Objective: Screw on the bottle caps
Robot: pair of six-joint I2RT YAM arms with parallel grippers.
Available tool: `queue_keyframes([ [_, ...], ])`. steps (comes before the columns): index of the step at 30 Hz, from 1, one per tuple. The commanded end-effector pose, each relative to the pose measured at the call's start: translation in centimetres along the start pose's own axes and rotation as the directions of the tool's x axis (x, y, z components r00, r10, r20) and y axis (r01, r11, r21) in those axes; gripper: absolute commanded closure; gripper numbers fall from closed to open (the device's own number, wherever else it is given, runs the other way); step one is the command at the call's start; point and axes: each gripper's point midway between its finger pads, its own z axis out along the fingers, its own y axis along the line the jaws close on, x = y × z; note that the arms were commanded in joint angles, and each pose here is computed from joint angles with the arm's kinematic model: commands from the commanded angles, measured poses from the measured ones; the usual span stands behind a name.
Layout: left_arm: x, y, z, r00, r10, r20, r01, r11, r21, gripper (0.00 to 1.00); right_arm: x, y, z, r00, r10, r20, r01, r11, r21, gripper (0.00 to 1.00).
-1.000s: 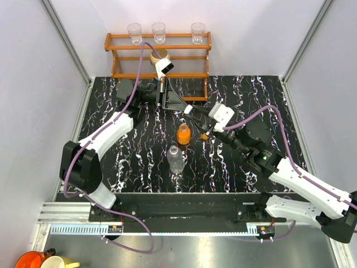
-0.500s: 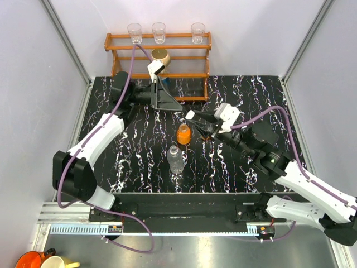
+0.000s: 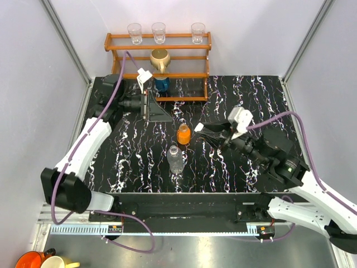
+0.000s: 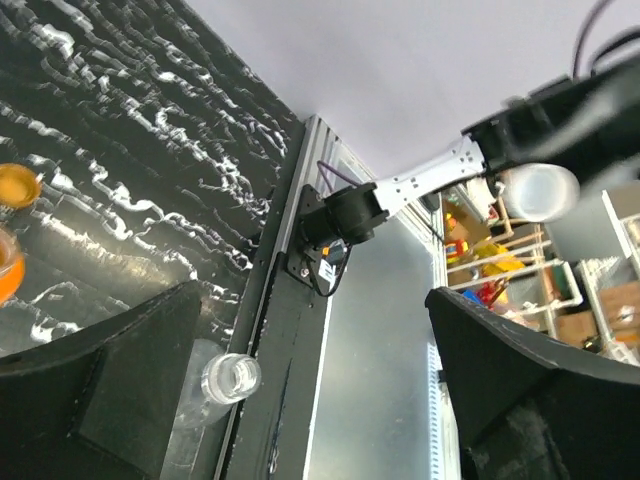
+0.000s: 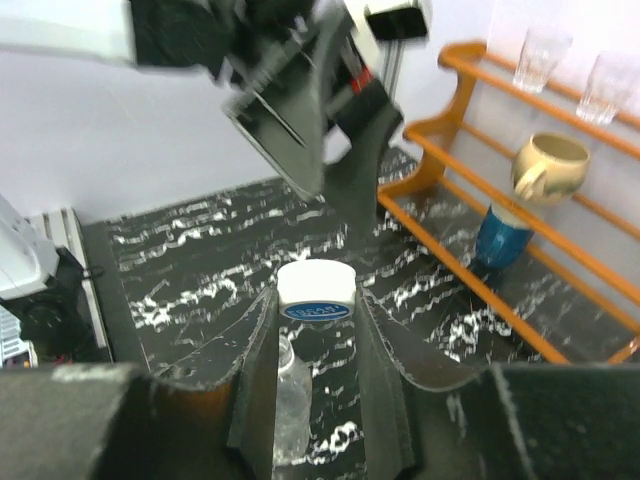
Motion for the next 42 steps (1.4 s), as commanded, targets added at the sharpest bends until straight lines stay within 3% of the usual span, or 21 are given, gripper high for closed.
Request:
queue_keyframes([
  [1,0.5,-7.5,-0.1,0.949,0.315,-0.024,-0.314,0.949,0.011,0.03,3.9,-1.0,1.2,0.988,0.037,-0.151,-0.027,0.997,0.068,0.92],
  [3,0.8,-6.2,-0.2,0.894,0.445,-0.052,-0.448,0.890,-0.087,0.03,4.9,-1.0,1.3,0.979,0.064,-0.192,-0.050,0.996,0.078,0.93],
  [4,2.0,-5.4,-0.5,0.895,0.439,-0.085,-0.446,0.888,-0.113,0.03,5.1,-1.0,1.3,0.978,0.075,-0.197,-0.059,0.995,0.085,0.93],
  [5,2.4,-4.9,-0.9,0.861,0.499,-0.101,-0.509,0.850,-0.135,0.03,5.0,-0.9,1.1,0.976,0.095,-0.194,-0.078,0.993,0.092,0.94],
  [7,4.8,-1.9,-1.4,0.869,0.468,-0.157,-0.492,0.851,-0.186,0.01,5.4,-1.3,0.7,0.975,0.110,-0.195,-0.087,0.989,0.123,0.94],
  [8,5.8,-1.6,-1.8,0.838,0.518,-0.172,-0.543,0.823,-0.168,0.01,5.2,-1.4,0.3,0.976,0.120,-0.183,-0.096,0.987,0.132,0.94],
  [10,9.5,0.5,-1.9,0.844,0.493,-0.212,-0.523,0.844,-0.121,0.01,5.3,-1.5,-0.1,0.974,0.132,-0.182,-0.106,0.983,0.148,0.94],
  [12,11.1,1.4,-2.0,0.819,0.532,-0.217,-0.558,0.825,-0.084,0.01,5.3,-1.4,-0.4,0.971,0.148,-0.186,-0.120,0.981,0.151,0.94],
  [16,15.5,5.9,-1.5,0.833,0.501,-0.235,-0.529,0.846,-0.072,0.01,4.8,-1.5,-1.0,0.967,0.186,-0.173,-0.156,0.973,0.171,0.95],
  [21,15.9,9.0,-0.5,0.825,0.537,-0.179,-0.558,0.824,-0.098,0.01,3.9,-1.5,-1.5,0.966,0.206,-0.155,-0.178,0.968,0.177,0.95],
  [23,16.1,8.8,-0.2,0.842,0.518,-0.152,-0.532,0.843,-0.073,0.01,3.7,-1.5,-1.7,0.967,0.208,-0.148,-0.181,0.967,0.179,0.95],
  [27,16.7,8.2,0.8,0.824,0.558,-0.095,-0.559,0.829,0.019,0.01,3.6,-1.7,-1.8,0.967,0.208,-0.145,-0.178,0.965,0.192,0.95],
  [32,16.3,10.8,1.6,0.806,0.582,-0.103,-0.590,0.805,-0.069,0.01,3.6,-1.8,-1.7,0.967,0.206,-0.148,-0.176,0.965,0.193,0.95],
  [42,16.9,10.2,5.1,0.762,0.638,-0.111,-0.641,0.767,0.001,0.01,3.5,-2.2,-2.2,0.970,0.198,-0.141,-0.165,0.963,0.214,0.95],
])
